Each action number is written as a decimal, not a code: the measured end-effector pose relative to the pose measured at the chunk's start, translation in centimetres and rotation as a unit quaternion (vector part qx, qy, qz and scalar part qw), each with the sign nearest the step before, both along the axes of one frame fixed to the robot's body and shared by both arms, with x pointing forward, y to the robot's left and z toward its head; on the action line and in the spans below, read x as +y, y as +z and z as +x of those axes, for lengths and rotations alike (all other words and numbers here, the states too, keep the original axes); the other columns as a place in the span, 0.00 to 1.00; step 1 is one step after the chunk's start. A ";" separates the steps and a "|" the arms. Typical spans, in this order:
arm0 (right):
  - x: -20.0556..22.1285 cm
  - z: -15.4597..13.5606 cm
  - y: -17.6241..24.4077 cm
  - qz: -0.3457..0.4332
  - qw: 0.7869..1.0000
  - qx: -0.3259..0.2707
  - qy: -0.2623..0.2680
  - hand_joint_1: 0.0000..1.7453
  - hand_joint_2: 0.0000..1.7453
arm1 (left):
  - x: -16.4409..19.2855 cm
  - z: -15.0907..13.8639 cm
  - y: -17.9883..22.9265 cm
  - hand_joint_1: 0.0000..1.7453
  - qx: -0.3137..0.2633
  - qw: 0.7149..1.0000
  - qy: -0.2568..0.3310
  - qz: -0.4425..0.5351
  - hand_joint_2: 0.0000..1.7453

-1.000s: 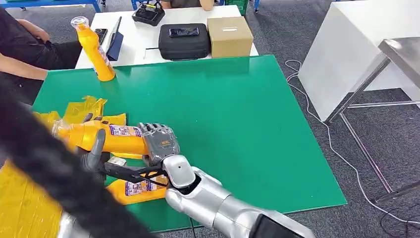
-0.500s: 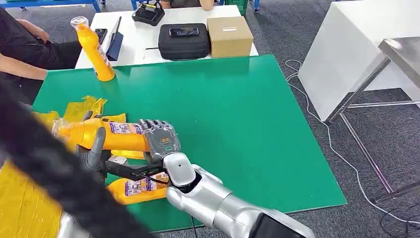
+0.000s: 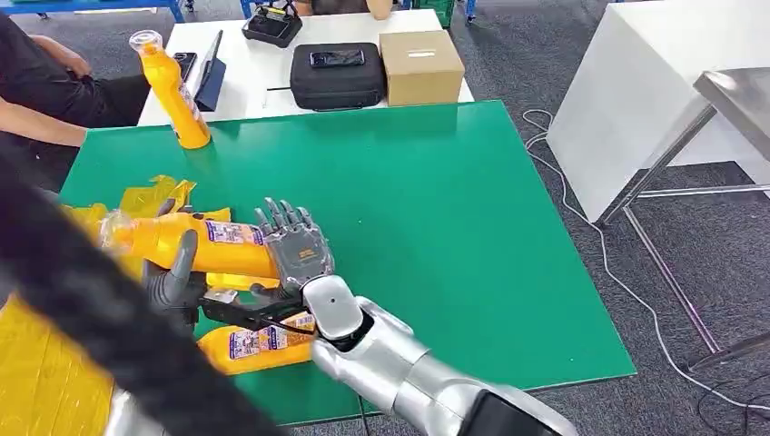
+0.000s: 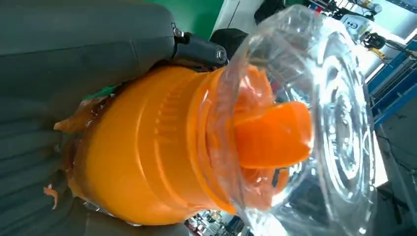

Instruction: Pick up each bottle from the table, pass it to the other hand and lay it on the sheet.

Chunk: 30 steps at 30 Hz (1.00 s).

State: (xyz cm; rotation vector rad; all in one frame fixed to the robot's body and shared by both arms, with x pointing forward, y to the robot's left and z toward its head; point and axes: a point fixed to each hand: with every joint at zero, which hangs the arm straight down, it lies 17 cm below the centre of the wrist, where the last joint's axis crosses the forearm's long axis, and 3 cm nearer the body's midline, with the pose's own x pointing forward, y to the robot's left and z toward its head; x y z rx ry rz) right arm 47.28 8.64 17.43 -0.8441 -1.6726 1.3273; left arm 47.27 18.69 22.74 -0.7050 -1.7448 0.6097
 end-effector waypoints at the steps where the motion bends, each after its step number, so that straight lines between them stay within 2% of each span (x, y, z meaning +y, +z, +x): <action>1: 0.0 0.0 0.1 -0.005 1.000 -0.006 0.001 0.00 0.00 | 0.2 0.0 0.1 1.00 -0.003 1.000 0.005 0.002 1.00; 7: -0.8 0.0 -0.2 -0.014 1.000 -0.019 0.006 0.00 0.00 | 1.0 -0.5 0.1 1.00 -0.008 1.000 0.018 0.000 1.00; 24: -5.7 -0.5 -2.3 -0.003 1.000 -0.017 -0.023 0.00 0.00 | 2.6 -1.6 -0.9 1.00 -0.011 0.999 0.037 -0.007 1.00; 30: -7.5 -1.1 0.7 0.090 0.995 -0.044 0.002 0.00 0.00 | 4.2 -2.1 -0.4 1.00 -0.025 0.997 0.069 0.008 1.00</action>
